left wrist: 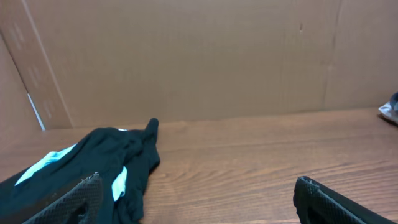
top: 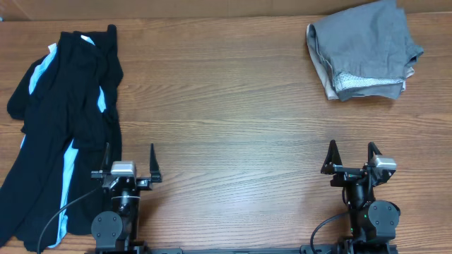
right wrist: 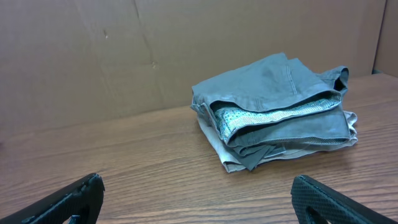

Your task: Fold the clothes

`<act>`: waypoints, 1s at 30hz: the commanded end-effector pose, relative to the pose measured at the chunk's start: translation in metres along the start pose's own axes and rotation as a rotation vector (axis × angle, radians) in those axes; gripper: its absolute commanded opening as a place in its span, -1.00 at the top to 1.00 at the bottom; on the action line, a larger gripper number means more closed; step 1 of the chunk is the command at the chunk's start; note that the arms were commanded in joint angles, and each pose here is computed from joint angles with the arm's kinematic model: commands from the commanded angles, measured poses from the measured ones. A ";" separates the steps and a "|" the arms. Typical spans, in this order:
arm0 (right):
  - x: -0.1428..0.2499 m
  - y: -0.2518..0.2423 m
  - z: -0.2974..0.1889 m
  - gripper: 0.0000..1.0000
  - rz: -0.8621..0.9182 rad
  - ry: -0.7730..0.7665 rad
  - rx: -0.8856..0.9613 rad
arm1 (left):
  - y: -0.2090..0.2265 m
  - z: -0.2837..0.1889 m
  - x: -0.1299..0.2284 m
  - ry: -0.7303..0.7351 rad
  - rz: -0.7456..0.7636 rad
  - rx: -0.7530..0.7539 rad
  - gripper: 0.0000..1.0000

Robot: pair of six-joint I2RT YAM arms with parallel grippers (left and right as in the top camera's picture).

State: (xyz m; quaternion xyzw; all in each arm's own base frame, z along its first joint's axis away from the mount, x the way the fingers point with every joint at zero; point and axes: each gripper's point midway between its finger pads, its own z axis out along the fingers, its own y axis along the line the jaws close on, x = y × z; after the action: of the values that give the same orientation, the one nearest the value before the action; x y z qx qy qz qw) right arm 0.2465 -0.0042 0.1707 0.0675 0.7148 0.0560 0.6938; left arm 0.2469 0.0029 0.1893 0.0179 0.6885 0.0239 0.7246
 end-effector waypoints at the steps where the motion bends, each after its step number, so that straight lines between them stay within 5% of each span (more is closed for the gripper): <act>1: 0.000 -0.001 0.000 -1.00 -0.001 -0.011 0.007 | 0.005 -0.001 0.010 0.033 -0.002 -0.022 -1.00; 4: 0.000 -0.001 0.000 -1.00 -0.001 -0.011 0.007 | 0.003 -0.003 0.034 0.130 -0.004 -0.017 -1.00; 30: 0.000 -0.001 0.000 -1.00 -0.001 -0.011 0.007 | 0.001 -0.003 0.033 0.128 -0.008 -0.005 -0.99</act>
State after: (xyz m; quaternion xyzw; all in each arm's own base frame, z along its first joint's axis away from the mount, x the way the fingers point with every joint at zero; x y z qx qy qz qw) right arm 0.2465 -0.0042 0.1708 0.0673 0.7147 0.0562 0.6939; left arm 0.2464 0.0044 0.1557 0.0160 0.7353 0.0238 0.6772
